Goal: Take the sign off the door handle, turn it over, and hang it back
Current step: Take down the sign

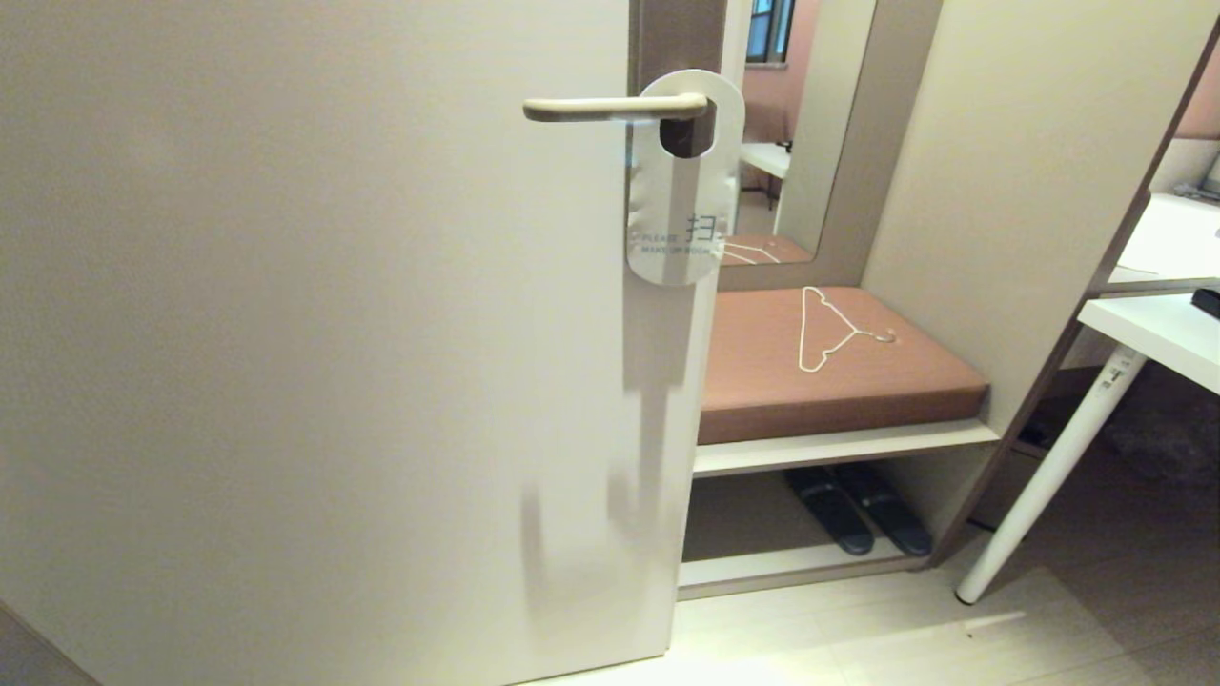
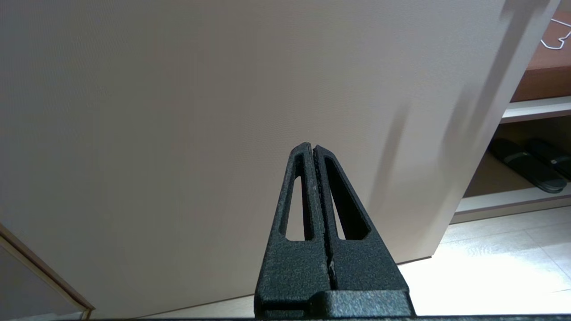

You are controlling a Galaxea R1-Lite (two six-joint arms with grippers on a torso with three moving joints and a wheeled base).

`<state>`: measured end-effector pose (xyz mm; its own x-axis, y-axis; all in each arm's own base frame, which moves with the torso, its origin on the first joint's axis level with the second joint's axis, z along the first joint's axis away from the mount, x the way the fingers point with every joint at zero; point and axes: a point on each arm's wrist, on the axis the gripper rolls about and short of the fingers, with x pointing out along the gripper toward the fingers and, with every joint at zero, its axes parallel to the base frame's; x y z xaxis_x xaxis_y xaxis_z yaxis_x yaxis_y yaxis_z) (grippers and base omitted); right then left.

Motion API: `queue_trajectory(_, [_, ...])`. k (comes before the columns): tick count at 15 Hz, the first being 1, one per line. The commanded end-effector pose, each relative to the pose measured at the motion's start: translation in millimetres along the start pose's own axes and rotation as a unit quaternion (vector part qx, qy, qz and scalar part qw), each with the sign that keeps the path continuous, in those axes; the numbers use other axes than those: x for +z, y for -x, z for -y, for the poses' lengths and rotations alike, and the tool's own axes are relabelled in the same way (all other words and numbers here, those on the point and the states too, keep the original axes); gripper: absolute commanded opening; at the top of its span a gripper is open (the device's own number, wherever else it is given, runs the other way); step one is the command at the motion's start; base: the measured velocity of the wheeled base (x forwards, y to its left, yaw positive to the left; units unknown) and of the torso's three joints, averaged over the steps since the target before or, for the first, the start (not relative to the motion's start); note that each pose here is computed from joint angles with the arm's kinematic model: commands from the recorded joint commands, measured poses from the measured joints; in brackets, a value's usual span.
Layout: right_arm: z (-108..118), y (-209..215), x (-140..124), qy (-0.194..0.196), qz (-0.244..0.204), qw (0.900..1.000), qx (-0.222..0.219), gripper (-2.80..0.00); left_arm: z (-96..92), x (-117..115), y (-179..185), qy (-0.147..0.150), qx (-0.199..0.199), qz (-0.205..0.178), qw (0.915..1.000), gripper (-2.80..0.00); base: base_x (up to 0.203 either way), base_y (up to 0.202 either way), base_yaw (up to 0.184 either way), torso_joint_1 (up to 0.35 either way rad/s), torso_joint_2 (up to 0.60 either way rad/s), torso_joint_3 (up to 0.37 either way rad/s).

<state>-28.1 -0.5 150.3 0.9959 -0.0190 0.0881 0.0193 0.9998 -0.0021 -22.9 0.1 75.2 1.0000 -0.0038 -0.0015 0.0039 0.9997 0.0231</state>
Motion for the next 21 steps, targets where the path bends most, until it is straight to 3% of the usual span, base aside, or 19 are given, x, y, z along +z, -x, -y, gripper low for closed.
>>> queue_trajectory(1, [-0.1, -15.4, 22.8, 0.001, -0.025, 1.0, -0.001, -2.8, 0.0, 0.0, -0.1, 0.0, 0.0, -0.001, 1.0, -2.8, 0.0, 0.0, 0.0, 0.0, 0.0, 0.0])
queue_trajectory(7, [2.8, -88.5, 110.3, 0.017, -0.056, 0.996, -0.066, -2.8, 0.0, 0.0, -0.1, 0.0, 0.0, -0.001, 1.0, -2.8, 0.0, 0.0, 0.0, 0.0, 0.0, 0.0])
queue_trajectory(10, [15.2, -133.3, 127.9, 0.026, -0.088, 0.987, -0.129, -2.8, 0.0, 0.0, -0.1, 0.0, 0.0, -0.001, 1.0, -2.8, 0.0, 0.0, 0.0, 0.0, 0.0, 0.0])
queue_trajectory(12, [21.3, -158.8, 129.1, 0.023, -0.107, 0.986, -0.127, -2.8, 0.0, 0.0, -0.1, 0.0, 0.0, -0.001, 1.0, -2.8, 0.0, 0.0, 0.0, 0.0, 0.0, 0.0])
queue_trajectory(15, [25.2, -195.7, 130.9, 0.011, -0.11, 0.993, -0.027, -2.8, 0.0, 0.0, -0.1, 0.0, 0.0, -0.001, 1.0, -2.8, 0.0, 0.0, 0.0, 0.0, 0.0, 0.0])
queue_trajectory(17, [32.2, -222.6, 128.6, 0.001, -0.107, 0.993, 0.047, -2.8, 0.0, 0.0, -0.1, 0.0, 0.0, -0.001, 1.0, -2.8, 0.0, 0.0, 0.0, 0.0, 0.0, 0.0])
queue_trajectory(19, [41.9, -243.3, 129.1, -0.011, -0.099, 0.985, 0.139, -2.8, 0.0, 0.0, -0.1, 0.0, 0.0, -0.001, 1.0, -2.8, 0.0, 0.0, 0.0, 0.0, 0.0, 0.0])
queue_trajectory(21, [52.6, -255.5, 131.3, -0.025, -0.09, 0.964, 0.25, -2.8, 0.0, 0.0, -0.1, 0.0, 0.0, -0.001, 1.0, -2.8, 0.0, 0.0, 0.0, 0.0, 0.0, 0.0])
